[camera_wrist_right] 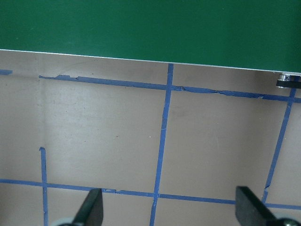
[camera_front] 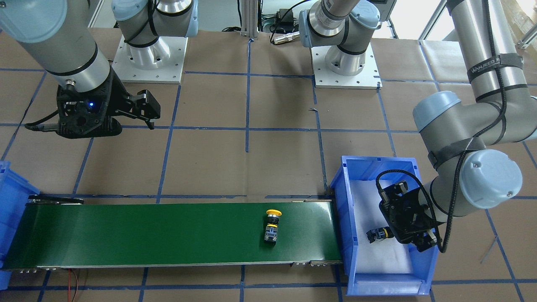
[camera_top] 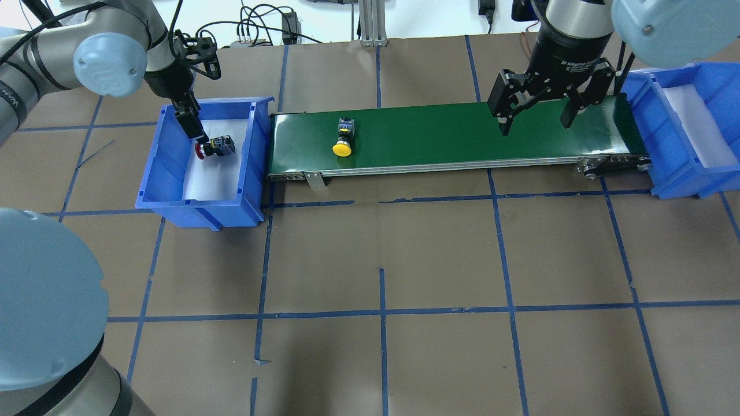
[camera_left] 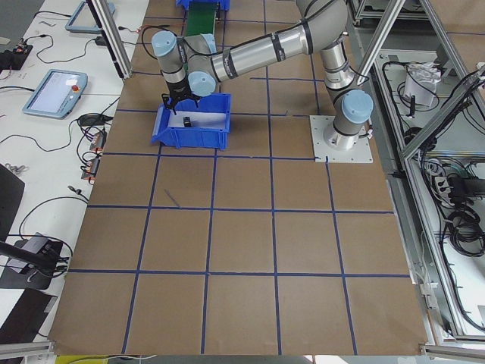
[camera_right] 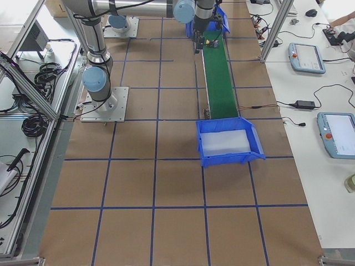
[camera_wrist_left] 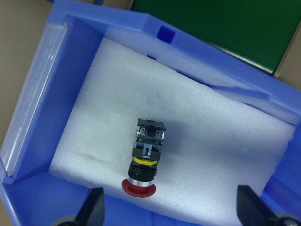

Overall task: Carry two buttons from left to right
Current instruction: 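Return the left gripper into the bin above the red-capped button, then grasp the red-capped button with the left gripper and lift it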

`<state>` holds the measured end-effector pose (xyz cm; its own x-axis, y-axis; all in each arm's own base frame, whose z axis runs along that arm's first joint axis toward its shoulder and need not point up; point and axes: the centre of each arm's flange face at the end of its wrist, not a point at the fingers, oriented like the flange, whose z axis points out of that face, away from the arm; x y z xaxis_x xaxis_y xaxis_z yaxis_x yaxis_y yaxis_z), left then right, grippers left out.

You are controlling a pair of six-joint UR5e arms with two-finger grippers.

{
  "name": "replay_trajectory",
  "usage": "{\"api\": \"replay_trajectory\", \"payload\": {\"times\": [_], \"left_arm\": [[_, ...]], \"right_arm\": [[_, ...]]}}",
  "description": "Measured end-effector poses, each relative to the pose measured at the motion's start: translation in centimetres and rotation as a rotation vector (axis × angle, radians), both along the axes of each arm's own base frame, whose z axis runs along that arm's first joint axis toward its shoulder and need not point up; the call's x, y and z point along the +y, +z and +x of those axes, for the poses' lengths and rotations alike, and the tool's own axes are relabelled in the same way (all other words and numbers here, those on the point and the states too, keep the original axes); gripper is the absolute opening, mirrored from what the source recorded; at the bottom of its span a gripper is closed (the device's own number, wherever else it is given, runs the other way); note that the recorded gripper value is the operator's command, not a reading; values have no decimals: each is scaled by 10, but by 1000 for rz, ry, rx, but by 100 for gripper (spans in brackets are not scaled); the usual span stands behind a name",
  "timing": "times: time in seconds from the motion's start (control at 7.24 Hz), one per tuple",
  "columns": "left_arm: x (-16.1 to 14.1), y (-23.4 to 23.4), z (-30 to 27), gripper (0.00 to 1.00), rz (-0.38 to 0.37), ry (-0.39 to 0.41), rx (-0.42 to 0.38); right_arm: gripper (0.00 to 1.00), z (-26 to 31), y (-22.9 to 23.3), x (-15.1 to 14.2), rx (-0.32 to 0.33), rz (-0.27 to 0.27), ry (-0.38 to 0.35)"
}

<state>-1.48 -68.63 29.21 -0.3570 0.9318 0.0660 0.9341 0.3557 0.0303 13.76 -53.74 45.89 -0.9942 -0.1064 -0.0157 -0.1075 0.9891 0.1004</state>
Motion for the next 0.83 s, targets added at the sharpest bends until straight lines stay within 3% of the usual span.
{"api": "replay_trajectory", "payload": {"times": [0.83], "left_arm": [[-10, -61, 28, 100, 41, 6, 16]], "right_arm": [[100, 0, 0, 0, -1, 0, 1]]}}
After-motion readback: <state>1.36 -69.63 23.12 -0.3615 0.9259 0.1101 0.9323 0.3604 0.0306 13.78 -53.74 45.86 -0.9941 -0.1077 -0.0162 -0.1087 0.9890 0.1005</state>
